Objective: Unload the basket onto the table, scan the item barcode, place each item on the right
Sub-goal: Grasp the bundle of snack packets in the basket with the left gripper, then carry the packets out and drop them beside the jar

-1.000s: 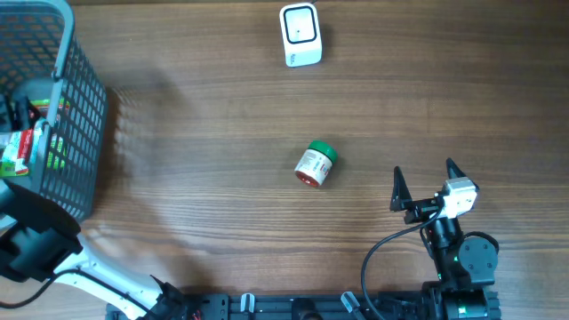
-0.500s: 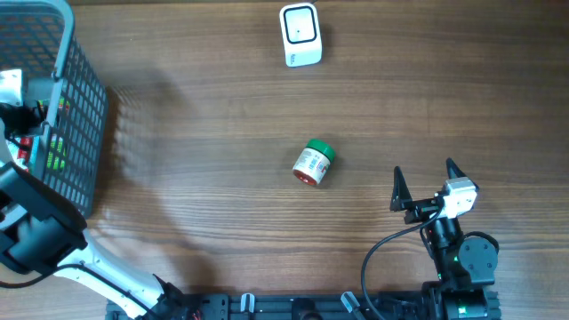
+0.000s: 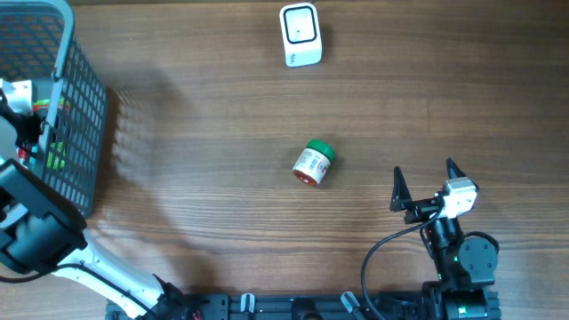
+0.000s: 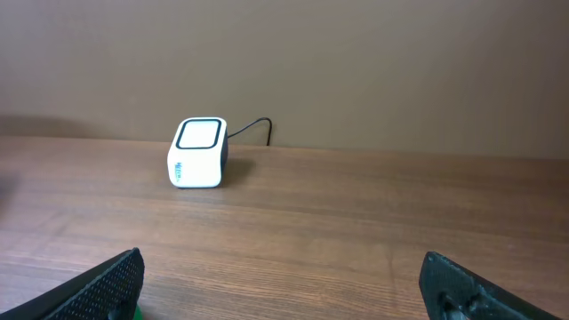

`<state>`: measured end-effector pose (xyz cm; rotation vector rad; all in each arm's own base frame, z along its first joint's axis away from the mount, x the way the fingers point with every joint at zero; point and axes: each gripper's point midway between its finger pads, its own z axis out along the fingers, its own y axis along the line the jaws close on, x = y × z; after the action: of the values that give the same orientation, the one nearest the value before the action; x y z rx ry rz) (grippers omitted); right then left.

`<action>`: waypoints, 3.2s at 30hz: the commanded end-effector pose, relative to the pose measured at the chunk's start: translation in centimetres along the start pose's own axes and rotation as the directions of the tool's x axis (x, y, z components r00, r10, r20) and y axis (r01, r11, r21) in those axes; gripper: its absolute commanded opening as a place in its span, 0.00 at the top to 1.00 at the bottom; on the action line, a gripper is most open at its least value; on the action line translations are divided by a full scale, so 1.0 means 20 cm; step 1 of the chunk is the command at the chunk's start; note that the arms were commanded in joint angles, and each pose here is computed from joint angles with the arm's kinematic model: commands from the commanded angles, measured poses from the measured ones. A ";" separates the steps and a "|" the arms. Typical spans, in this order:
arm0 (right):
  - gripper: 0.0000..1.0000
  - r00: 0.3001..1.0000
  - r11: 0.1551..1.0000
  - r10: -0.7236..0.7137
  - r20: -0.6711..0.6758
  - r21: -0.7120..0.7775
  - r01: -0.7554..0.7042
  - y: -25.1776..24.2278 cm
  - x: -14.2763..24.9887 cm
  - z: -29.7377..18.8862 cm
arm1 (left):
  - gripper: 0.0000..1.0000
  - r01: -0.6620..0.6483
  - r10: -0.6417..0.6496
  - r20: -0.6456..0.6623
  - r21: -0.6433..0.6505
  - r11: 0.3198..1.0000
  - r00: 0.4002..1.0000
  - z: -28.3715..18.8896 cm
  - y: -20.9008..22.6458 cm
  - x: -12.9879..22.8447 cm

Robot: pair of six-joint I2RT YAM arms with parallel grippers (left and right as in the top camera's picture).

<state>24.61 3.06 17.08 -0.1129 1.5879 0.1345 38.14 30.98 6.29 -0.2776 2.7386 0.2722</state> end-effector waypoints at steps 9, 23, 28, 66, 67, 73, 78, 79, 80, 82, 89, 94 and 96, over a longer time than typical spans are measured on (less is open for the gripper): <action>0.00 1.000 1.000 -0.006 0.002 0.002 0.006 0.00 0.00 0.00 | 0.00 0.010 -0.011 -0.032 -0.043 0.999 0.999 0.09 0.00 0.09; 0.00 1.000 1.000 -0.006 0.002 0.002 0.006 0.00 0.00 0.00 | 0.00 0.009 -0.006 0.021 -0.140 0.990 1.000 -0.03 0.09 0.01; 0.00 1.000 1.000 -0.006 0.002 0.002 0.006 0.00 0.00 0.00 | 0.00 0.007 -0.008 -0.010 -0.102 0.995 1.000 0.05 0.05 0.05; 0.00 1.000 1.000 -0.006 0.002 0.002 0.006 0.00 0.00 0.00 | 0.96 0.084 -0.045 0.188 -0.207 0.975 0.981 -0.44 0.17 -0.17; 0.00 1.000 1.000 -0.006 0.002 0.002 0.006 0.00 0.00 0.00 | 0.96 0.090 -0.042 0.212 -0.225 0.970 0.976 -0.51 0.18 -0.18; 0.00 1.000 1.000 -0.006 0.002 0.002 0.006 0.00 0.00 0.00 | 0.96 0.136 0.002 0.408 -0.309 0.941 0.913 -1.03 0.22 -0.29; 0.00 1.000 1.000 -0.006 0.002 0.002 0.006 0.00 0.00 0.00 | 0.95 0.195 0.046 0.563 -0.360 0.912 0.825 -1.49 0.20 -0.31; 0.00 1.000 1.000 -0.006 0.002 0.002 0.006 0.00 0.00 0.00 | 0.95 0.220 0.039 0.594 -0.357 0.908 0.803 -1.57 0.19 -0.30; 0.00 1.000 1.000 -0.006 0.002 0.002 0.006 0.00 0.00 0.00 | 0.95 0.248 0.026 0.623 -0.348 0.904 0.782 -1.65 0.18 -0.28; 0.00 1.000 1.000 -0.006 0.002 0.002 0.006 0.00 0.00 0.00 | 0.95 0.293 -0.012 0.678 -0.302 0.907 0.735 -1.79 0.12 -0.24; 0.01 1.000 1.000 -0.006 0.002 0.002 0.006 0.00 0.00 0.00 | 0.96 0.212 -0.165 0.649 0.006 0.977 0.742 -1.87 -0.34 -0.08; 0.00 1.000 1.000 -0.006 0.002 0.002 0.006 0.00 0.00 0.00 | 0.96 0.008 -0.077 0.537 0.131 0.991 0.840 -1.79 -0.74 0.01; 0.00 1.000 1.000 -0.006 0.002 0.002 0.006 0.00 0.00 0.00 | 0.96 -0.067 -0.033 0.506 0.178 0.982 0.862 -1.77 -0.89 0.04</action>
<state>24.61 3.05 17.08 -0.1125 1.5879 0.1342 28.40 10.78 35.62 -0.2262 2.2069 0.2301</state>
